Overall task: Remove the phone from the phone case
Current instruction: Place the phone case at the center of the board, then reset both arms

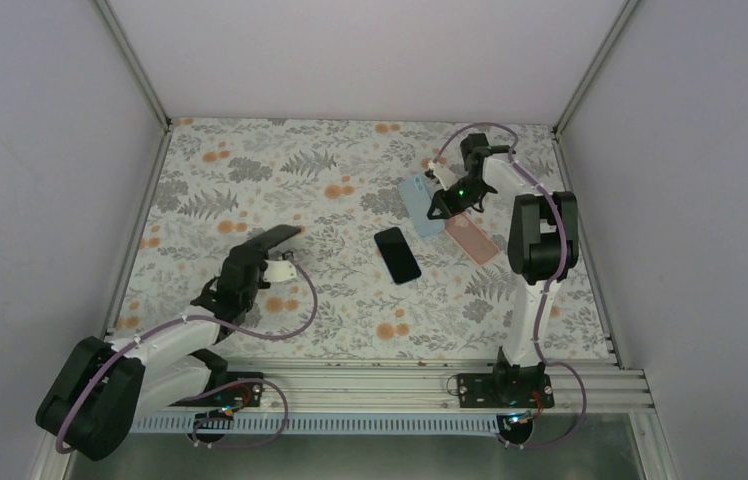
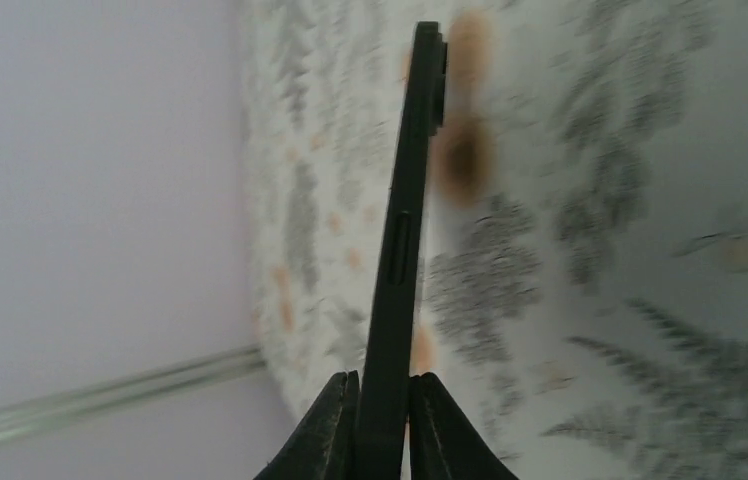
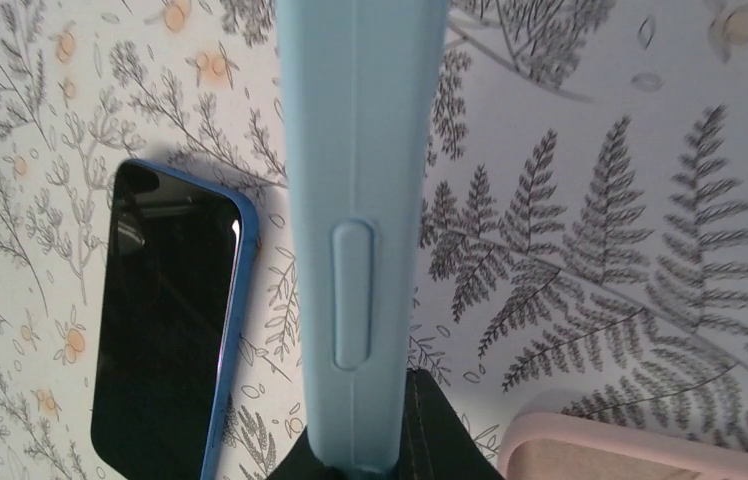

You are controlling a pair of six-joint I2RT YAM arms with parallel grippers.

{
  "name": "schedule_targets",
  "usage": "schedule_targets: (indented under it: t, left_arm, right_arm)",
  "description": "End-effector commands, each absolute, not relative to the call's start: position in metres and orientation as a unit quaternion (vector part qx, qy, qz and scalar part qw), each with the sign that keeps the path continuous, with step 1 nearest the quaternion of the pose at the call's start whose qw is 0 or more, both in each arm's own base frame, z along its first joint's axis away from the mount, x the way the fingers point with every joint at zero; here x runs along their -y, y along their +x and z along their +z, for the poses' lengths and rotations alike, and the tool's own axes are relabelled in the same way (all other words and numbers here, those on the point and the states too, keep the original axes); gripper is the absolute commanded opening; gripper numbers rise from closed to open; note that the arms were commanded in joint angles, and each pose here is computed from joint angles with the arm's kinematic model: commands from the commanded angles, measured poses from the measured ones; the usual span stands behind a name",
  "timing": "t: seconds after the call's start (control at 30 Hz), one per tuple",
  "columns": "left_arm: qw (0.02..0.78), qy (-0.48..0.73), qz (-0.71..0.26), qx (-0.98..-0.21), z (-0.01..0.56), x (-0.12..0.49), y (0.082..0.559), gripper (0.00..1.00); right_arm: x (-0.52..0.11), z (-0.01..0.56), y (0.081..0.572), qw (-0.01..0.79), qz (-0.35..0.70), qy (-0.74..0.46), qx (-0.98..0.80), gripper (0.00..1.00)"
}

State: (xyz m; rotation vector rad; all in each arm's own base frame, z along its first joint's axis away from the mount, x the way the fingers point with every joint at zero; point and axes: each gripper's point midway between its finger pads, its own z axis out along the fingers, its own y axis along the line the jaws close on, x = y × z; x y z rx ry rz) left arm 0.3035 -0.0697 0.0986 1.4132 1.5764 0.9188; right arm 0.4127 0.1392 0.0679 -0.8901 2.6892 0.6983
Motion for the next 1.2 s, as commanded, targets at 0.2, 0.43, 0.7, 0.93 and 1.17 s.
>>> schedule_targets:
  t: [0.2,0.43,0.7,0.93,1.17]
  left_arm:
    - [0.305,0.648,0.201,-0.669,0.031,0.102,0.258,0.12]
    - [0.258,0.668,0.067,-0.695,0.034,0.132,0.226,0.61]
    - [0.249,0.642,-0.042,-0.724,0.085,0.160,0.223,0.81]
    - [0.434,0.532,-0.090,-0.721,0.248,0.133,0.287,1.00]
    - [0.539,0.384,-0.033,-0.749,0.309,0.050,0.337,1.00]
  right_arm:
    - [-0.133,0.050,0.392,0.062,0.230,-0.288,-0.928,0.03]
    - [-0.123,0.051,0.386,0.047,0.208,-0.283,-0.935,0.15]
    - [-0.113,0.068,0.389,0.058,0.179,-0.294,-0.937,0.77]
    - [-0.123,0.151,0.380,0.170,0.169,-0.356,-0.903,1.00]
    - [-0.105,0.259,0.380,0.415,0.073,-0.334,-0.843,1.00]
